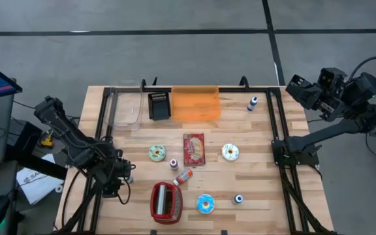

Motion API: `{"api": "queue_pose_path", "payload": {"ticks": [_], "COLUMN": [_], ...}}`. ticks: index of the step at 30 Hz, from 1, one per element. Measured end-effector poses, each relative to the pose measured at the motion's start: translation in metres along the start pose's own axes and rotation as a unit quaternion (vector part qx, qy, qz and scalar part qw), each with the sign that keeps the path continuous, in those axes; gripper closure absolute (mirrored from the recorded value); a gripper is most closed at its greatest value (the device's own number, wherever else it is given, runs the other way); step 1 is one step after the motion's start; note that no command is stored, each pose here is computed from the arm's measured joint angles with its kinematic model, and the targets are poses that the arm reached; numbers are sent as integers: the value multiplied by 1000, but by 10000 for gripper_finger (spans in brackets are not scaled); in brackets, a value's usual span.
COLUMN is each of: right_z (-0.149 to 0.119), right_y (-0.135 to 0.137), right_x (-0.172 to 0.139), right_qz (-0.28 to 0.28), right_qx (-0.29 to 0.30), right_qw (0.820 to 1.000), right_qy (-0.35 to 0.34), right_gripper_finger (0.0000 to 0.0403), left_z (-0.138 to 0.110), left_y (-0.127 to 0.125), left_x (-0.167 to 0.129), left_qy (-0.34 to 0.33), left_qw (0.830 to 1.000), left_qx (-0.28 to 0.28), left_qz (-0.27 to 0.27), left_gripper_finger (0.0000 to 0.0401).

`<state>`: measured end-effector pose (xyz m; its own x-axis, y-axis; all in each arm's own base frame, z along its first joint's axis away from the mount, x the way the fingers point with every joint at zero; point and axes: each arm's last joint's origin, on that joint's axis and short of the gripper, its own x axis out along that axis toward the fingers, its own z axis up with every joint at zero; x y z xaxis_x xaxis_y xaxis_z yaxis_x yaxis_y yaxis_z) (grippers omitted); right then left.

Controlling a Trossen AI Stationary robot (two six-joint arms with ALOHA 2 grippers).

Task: Pick & Place Food Item
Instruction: Put the bottom left blue food coloring bottle into the transparent bin

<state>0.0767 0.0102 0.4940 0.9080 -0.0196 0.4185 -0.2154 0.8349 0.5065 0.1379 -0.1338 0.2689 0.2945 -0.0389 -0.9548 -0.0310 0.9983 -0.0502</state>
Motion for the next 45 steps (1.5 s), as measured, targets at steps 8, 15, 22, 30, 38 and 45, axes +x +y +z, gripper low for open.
{"api": "queue_pose_path", "payload": {"ticks": [8, 15, 22, 30, 38, 45], "right_z": [0, 0, 0, 0, 0, -1], "right_y": [0, 0, 0, 0, 0, 0], "right_x": [0, 0, 0, 0, 0, 0], "right_qz": [0, 0, 0, -1, 1, 11], "right_qx": [0, -1, 1, 1, -1, -2], "right_qw": [1000, 1000, 1000, 1000, 1000, 1000], "right_qy": [0, -1, 0, 1, 2, 7], "right_gripper_finger": [403, 403, 403, 403, 403, 403], "left_z": [-10, -13, -14, -15, -15, -19], "left_y": [5, 6, 5, 6, 6, 8], "left_x": [19, 26, 38, 39, 39, 45], "left_qy": [20, 24, 11, 12, 11, 17], "left_qw": [999, 999, 1000, 999, 999, 999], "left_qx": [-13, -13, -23, -26, -28, -41], "left_qz": [23, 27, 13, 16, 17, 24], "left_gripper_finger": [137, 135, 135, 150, 174, 173]}}
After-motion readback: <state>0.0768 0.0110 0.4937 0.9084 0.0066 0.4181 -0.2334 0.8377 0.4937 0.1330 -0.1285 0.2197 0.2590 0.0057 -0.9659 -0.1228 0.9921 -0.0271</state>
